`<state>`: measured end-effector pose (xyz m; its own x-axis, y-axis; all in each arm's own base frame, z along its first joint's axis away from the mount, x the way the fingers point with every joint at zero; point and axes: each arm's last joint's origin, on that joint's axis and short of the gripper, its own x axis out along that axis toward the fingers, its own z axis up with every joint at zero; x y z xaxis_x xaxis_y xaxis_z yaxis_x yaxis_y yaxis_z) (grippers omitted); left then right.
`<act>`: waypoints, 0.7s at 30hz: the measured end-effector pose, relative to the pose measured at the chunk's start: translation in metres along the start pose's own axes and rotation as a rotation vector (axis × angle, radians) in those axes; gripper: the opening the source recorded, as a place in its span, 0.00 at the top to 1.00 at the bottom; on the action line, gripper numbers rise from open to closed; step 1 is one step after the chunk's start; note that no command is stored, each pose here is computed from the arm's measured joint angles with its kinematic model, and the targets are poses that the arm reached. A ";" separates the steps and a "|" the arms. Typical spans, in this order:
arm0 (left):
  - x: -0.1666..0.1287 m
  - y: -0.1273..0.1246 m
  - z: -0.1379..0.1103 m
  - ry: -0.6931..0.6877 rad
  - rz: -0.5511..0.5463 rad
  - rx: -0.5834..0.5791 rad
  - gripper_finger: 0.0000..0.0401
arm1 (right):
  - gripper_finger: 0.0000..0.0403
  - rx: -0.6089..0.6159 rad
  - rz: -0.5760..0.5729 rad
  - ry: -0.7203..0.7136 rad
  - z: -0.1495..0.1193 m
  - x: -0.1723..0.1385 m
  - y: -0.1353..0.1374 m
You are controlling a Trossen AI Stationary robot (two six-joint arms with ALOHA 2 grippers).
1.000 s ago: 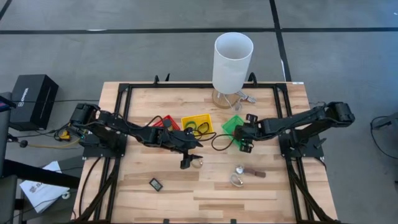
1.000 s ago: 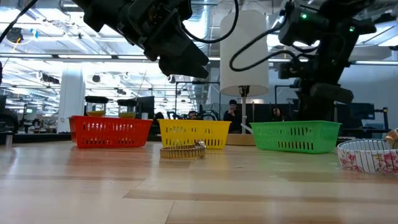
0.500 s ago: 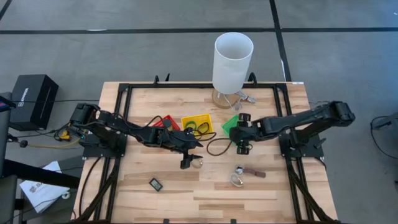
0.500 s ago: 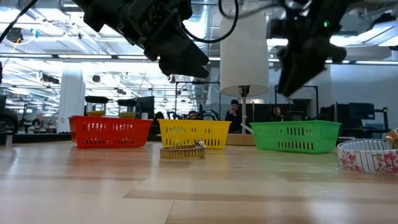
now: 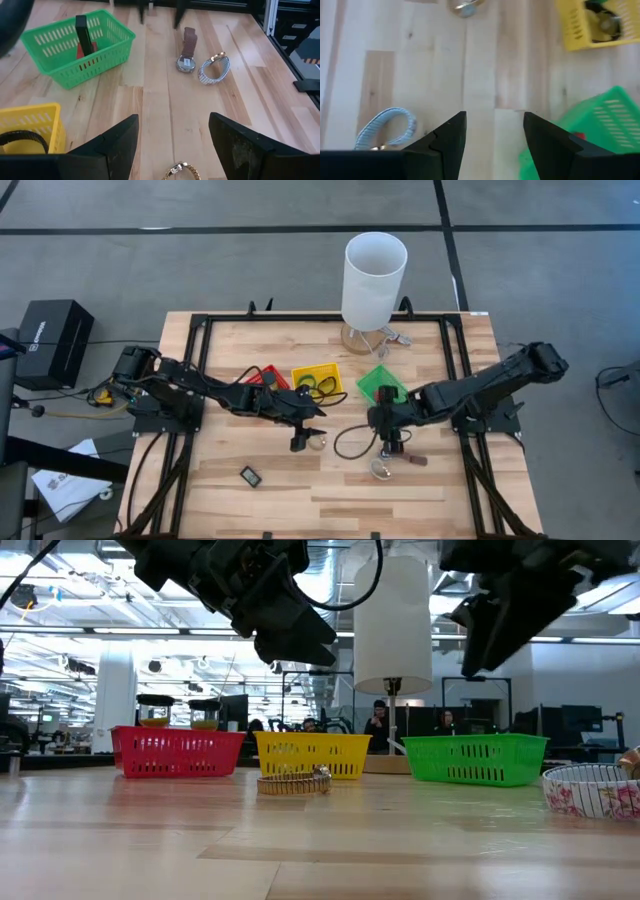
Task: Pick & Place Office items
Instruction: Put the black digital timer in the green basket
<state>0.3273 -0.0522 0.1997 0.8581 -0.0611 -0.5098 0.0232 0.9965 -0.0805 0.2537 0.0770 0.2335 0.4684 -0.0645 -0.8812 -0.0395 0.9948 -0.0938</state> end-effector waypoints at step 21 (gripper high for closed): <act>0.000 -0.005 -0.001 0.003 -0.014 0.003 0.41 | 0.58 0.149 -0.565 0.231 -0.019 0.010 -0.066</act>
<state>0.3261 -0.0577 0.1992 0.8562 -0.0755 -0.5111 0.0370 0.9957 -0.0850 0.2443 0.0088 0.2225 0.1776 -0.5824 -0.7933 0.2893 0.8014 -0.5235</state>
